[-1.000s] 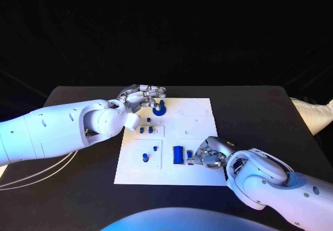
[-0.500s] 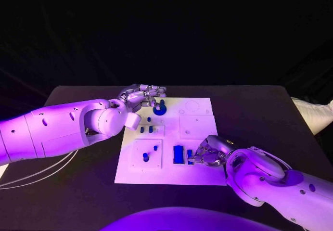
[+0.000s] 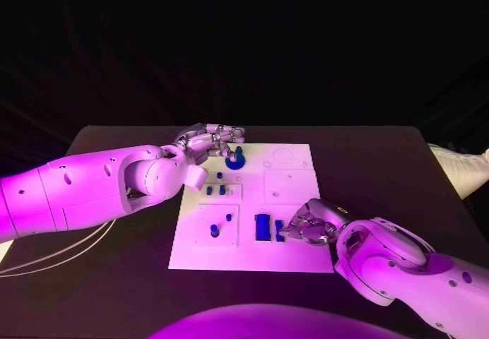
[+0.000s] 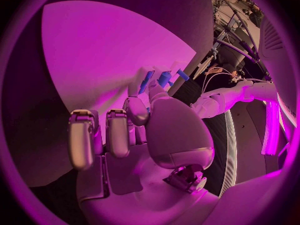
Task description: Assemble the parts on the task board
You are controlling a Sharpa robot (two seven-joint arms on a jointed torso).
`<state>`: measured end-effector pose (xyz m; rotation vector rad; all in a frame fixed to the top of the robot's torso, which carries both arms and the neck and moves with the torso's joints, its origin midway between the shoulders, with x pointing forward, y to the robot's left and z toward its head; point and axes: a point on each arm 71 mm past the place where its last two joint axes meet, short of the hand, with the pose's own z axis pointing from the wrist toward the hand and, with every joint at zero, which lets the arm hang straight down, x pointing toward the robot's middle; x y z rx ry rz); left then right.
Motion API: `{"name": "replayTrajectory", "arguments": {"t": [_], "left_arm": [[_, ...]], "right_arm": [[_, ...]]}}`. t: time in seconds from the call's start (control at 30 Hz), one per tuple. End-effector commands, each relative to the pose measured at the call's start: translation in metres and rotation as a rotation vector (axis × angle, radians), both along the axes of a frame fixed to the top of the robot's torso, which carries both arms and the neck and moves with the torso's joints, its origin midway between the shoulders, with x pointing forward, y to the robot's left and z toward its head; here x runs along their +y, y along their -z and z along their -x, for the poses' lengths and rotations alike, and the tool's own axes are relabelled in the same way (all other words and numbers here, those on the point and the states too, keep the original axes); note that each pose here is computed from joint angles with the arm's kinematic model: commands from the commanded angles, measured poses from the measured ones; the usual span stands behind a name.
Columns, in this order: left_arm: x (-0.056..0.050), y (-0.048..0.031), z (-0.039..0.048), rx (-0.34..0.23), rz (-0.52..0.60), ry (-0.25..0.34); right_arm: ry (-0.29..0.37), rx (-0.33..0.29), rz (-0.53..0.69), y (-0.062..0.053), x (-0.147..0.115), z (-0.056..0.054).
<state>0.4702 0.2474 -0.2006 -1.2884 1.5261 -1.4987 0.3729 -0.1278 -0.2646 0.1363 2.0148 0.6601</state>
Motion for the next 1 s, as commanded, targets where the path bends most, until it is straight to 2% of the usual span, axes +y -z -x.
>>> {"name": "replayTrajectory", "arguments": {"t": [0.03, 0.17, 0.27, 0.37, 0.5, 0.63, 0.77, 1.0], "left_arm": [[-0.001, -0.0008, 0.0002, -0.009, 0.007, 0.017], [-0.001, 0.0006, -0.0011, -0.007, 0.013, 0.009], [-0.001, 0.0043, -0.0016, 0.004, 0.037, -0.01], [-0.001, 0.0098, -0.0037, 0.008, 0.055, -0.028], [0.0, 0.0161, -0.0108, -0.003, 0.06, -0.063], [0.004, 0.0235, -0.0186, -0.006, 0.073, -0.108], [0.001, 0.034, -0.0262, 0.003, 0.106, -0.128], [-0.009, 0.0508, -0.0341, 0.012, 0.129, -0.132]], "right_arm": [[0.027, 0.074, -0.209, -0.007, -0.002, -0.002], [0.026, 0.128, -0.465, -0.02, -0.011, -0.013], [0.043, 0.145, -0.604, -0.026, -0.015, -0.024], [0.095, 0.151, -0.727, -0.03, -0.021, -0.039], [0.18, 0.138, -0.856, -0.03, -0.03, -0.062], [0.212, 0.106, -0.956, -0.03, -0.04, -0.087], [0.216, 0.058, -1.006, -0.029, -0.05, -0.108], [0.264, 0.024, -1.046, -0.023, -0.063, -0.134]]}}
